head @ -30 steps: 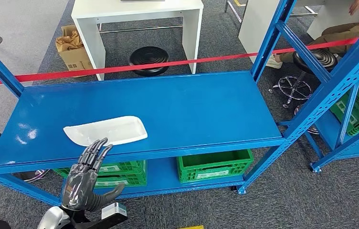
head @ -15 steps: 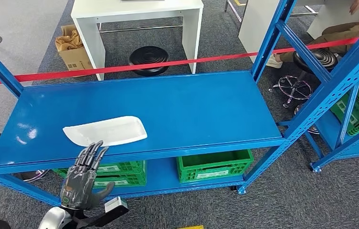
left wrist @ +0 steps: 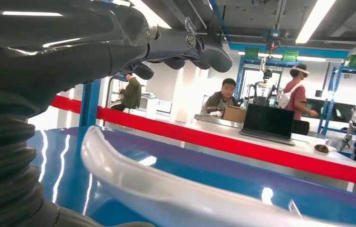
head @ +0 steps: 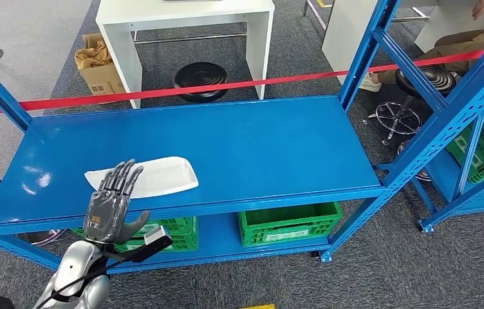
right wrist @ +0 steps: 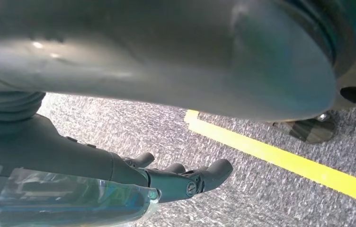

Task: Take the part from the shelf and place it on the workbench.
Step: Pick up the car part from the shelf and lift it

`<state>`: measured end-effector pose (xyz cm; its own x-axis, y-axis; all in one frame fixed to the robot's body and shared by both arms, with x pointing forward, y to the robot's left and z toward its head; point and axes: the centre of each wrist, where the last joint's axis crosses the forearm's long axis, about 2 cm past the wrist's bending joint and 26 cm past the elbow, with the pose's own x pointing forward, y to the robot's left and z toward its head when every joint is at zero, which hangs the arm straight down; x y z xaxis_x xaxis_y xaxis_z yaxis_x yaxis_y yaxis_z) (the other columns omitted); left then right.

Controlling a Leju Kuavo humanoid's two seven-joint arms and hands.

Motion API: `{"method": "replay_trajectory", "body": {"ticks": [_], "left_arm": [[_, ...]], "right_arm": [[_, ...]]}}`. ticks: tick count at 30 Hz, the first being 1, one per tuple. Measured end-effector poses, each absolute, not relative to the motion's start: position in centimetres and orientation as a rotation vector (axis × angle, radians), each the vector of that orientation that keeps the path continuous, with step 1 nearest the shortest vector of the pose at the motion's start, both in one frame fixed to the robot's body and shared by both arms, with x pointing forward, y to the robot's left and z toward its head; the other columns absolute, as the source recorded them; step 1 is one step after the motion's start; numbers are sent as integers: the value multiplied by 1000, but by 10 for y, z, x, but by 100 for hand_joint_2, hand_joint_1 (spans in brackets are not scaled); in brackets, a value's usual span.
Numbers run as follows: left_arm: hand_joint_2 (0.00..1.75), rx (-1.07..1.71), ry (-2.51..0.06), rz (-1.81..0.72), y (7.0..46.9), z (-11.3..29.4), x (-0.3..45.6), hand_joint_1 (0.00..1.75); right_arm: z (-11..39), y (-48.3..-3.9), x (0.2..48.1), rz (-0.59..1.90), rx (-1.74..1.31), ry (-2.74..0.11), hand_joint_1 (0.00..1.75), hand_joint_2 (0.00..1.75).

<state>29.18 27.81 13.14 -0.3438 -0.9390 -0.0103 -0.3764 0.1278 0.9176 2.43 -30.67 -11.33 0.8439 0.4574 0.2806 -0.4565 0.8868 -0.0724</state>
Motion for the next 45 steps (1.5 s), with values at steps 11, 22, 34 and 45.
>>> {"method": "replay_trajectory", "body": {"ticks": [11,22,34,45], "left_arm": [[175,1217,-1808,-1190,276,133,336,0],[175,1135,-1802,-1186,265,122,340,0],[175,1090,-1786,-1169,262,115,344,0],[175,1092,-1697,-1174,272,101,347,0]], "right_arm": [[-113,-308,24,492,-5,-302,0,0],[-113,-310,23,493,-6,-303,0,0],[-113,-310,22,489,-9,-295,0,0],[-113,-312,21,489,-12,-296,0,0]]}}
